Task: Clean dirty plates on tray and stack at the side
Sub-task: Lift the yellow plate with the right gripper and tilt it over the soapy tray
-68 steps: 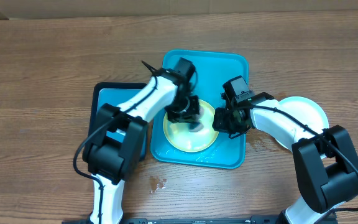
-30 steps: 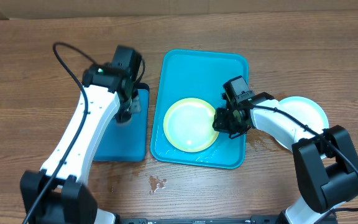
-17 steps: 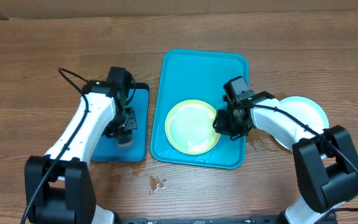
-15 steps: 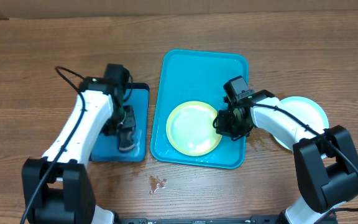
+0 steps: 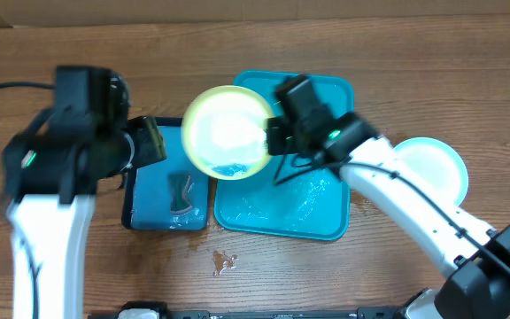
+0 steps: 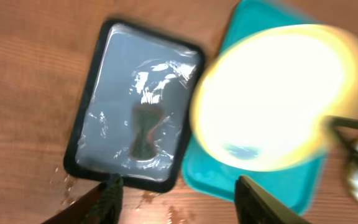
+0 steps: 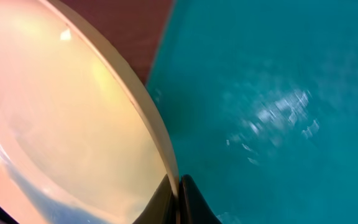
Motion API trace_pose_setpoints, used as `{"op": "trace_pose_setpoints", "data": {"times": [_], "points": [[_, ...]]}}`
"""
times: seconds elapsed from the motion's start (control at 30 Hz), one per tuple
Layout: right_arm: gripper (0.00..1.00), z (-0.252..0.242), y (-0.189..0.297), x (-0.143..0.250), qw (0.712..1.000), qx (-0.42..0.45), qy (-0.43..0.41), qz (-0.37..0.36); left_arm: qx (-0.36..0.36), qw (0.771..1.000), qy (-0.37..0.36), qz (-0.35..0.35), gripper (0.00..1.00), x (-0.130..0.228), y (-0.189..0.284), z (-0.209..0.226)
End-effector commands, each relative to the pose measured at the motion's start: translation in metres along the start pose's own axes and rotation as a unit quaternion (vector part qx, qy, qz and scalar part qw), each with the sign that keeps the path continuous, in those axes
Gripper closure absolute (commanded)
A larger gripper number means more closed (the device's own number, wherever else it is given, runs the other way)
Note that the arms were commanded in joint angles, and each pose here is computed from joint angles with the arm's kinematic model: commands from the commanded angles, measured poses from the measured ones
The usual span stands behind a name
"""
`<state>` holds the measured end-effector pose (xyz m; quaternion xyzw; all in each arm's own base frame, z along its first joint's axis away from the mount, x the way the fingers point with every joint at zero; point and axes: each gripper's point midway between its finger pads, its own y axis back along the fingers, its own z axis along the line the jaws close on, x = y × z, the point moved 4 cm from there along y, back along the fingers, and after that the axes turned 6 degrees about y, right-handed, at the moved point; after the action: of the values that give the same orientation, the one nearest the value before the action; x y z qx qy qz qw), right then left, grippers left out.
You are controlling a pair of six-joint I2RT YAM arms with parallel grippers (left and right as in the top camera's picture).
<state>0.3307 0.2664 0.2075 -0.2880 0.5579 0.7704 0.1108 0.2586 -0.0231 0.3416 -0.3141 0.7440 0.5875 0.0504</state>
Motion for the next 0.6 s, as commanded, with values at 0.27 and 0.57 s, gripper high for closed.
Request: {"op": "trace_pose_setpoints", "data": {"times": [0.27,0.57], "points": [[0.96,0.074,-0.022,0.009,0.978,0.122,0.098,-0.137,0.100,0.981,-0.029,-0.164,0.19,0.034,0.122,-0.001],[0.96,0.117,0.026,0.016,0.925,0.220,0.198,-0.240,0.112,0.975,-0.032,-0.192,0.07,0.046,0.140,0.004]]}}
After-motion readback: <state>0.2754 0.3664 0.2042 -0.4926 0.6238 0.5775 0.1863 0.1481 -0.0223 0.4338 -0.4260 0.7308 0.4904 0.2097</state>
